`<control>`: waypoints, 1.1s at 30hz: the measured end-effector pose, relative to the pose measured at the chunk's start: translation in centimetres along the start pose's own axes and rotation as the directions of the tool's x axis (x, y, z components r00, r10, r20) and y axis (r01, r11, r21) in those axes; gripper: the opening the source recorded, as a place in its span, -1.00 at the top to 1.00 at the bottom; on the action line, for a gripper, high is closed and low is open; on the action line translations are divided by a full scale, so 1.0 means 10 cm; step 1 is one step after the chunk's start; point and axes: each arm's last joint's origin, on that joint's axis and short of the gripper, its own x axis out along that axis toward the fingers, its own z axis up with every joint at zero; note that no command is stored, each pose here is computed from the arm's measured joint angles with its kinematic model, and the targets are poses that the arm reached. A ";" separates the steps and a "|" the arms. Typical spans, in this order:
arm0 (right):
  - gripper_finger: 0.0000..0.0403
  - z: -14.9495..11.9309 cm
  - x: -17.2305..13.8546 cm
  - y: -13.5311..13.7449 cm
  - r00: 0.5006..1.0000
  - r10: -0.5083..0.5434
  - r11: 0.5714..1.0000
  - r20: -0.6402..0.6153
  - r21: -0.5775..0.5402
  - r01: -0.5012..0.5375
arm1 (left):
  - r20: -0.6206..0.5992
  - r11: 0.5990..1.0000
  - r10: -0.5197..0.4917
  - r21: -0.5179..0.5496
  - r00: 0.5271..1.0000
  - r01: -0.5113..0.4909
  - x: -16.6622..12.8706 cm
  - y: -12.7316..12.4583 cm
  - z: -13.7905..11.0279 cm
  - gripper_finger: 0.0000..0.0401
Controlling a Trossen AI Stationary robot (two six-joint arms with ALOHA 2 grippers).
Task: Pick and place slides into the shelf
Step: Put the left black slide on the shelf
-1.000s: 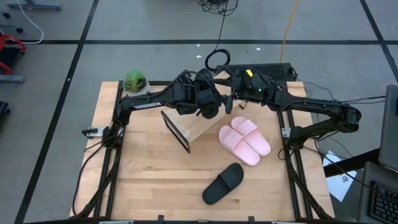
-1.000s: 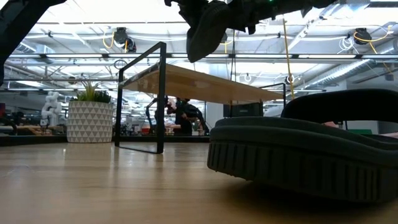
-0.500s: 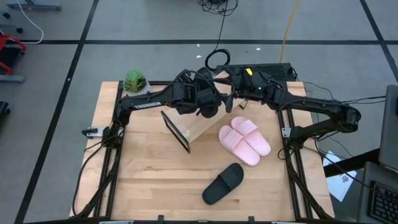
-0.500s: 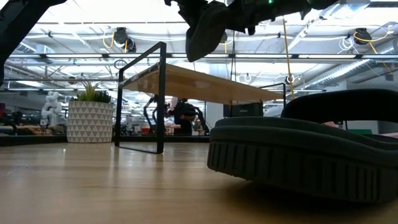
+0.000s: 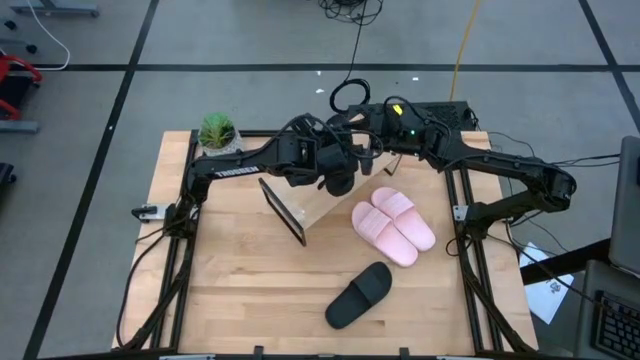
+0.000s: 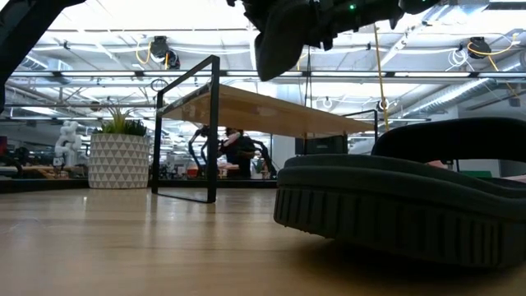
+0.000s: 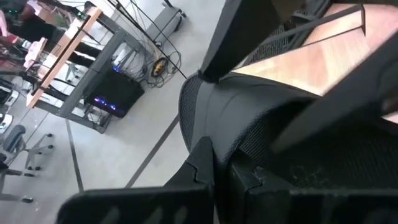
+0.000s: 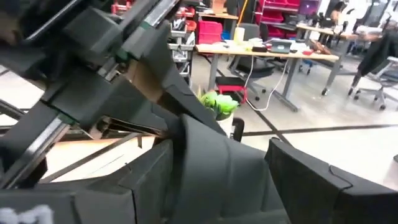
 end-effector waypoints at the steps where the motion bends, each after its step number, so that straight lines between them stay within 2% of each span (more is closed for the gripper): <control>1: -0.25 0.00 0.00 0.00 1.000 -0.016 1.000 -0.003 -0.003 0.016 | 0.001 1.000 -0.001 0.001 1.000 0.001 0.00 0.00 0.00 1.00; 8: -0.23 -0.05 0.00 -0.03 0.996 -0.070 0.998 -0.062 -0.001 0.070 | 0.003 1.000 -0.007 0.019 1.000 0.007 -0.02 -0.03 0.00 1.00; 15: -0.02 -0.07 0.00 -0.03 0.990 -0.116 0.993 -0.082 -0.025 0.114 | 0.013 1.000 -0.011 0.005 1.000 0.011 -0.02 -0.04 0.01 1.00; 18: 0.10 -0.07 -0.01 -0.04 0.984 -0.155 0.988 -0.093 -0.033 0.153 | 0.023 1.000 -0.019 -0.003 1.000 0.019 -0.01 -0.04 0.03 1.00; 33: 0.93 -0.07 -0.01 -0.05 0.981 -0.174 0.985 -0.090 -0.038 0.171 | 0.048 0.997 -0.067 -0.029 0.997 0.069 -0.02 -0.06 0.06 0.97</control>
